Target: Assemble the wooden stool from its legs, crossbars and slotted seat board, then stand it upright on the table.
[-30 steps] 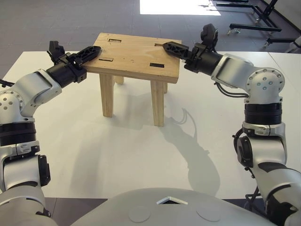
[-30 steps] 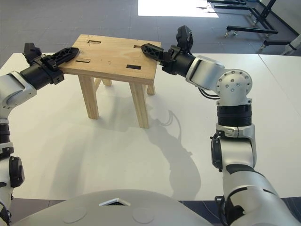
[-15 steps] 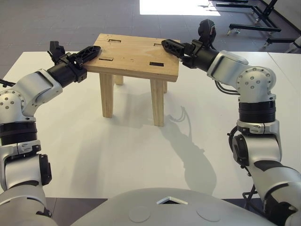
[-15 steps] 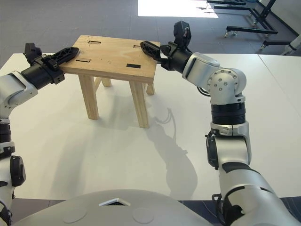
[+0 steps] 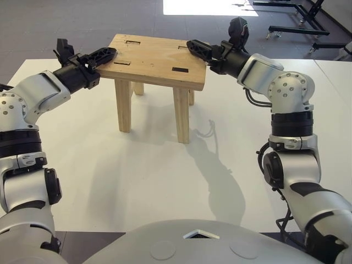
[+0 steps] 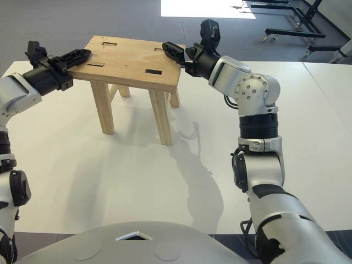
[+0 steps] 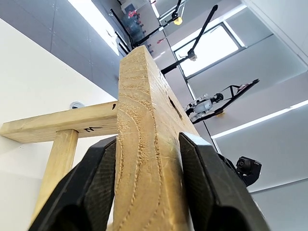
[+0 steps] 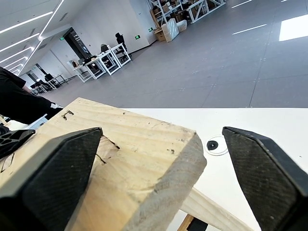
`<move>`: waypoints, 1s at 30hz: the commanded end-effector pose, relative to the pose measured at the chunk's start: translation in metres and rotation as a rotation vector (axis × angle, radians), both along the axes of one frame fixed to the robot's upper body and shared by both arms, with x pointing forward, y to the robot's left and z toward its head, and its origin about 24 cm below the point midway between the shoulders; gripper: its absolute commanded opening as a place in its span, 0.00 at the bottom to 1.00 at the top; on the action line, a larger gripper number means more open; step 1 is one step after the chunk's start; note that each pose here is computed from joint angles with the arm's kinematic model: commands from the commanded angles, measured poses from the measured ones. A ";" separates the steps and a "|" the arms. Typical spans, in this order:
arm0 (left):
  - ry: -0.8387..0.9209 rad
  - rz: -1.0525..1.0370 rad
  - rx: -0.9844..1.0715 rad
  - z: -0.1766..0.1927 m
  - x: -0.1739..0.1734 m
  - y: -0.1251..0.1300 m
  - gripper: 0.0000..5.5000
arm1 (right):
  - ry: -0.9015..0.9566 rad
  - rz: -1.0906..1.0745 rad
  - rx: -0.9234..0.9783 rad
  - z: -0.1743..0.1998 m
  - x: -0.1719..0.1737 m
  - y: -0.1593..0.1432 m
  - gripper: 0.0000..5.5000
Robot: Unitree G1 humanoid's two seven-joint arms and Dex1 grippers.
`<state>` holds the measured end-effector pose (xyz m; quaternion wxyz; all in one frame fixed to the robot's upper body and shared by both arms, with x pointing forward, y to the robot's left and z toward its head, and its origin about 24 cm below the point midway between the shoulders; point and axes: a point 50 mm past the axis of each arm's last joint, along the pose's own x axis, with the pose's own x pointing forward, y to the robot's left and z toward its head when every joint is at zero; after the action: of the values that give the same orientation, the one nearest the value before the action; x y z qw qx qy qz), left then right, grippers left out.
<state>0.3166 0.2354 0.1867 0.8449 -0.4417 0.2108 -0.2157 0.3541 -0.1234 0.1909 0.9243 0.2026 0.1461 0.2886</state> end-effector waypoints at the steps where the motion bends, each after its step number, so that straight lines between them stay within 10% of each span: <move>1: -0.017 0.099 -0.035 0.020 0.000 0.017 0.33 | 0.164 -0.114 -0.129 -0.044 0.001 -0.022 0.83; 17: -0.050 0.226 -0.167 0.025 -0.001 0.046 0.33 | 0.160 -0.090 -0.015 -0.033 0.007 -0.010 0.83; 30: -0.246 0.524 0.170 0.056 -0.032 0.098 0.33 | -0.179 -0.234 0.245 0.112 0.021 -0.064 0.83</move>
<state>0.2957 0.3173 0.2307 0.8740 -0.4765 0.0336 -0.0895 0.3782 -0.1624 0.2763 0.9213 0.2969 0.0574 0.2442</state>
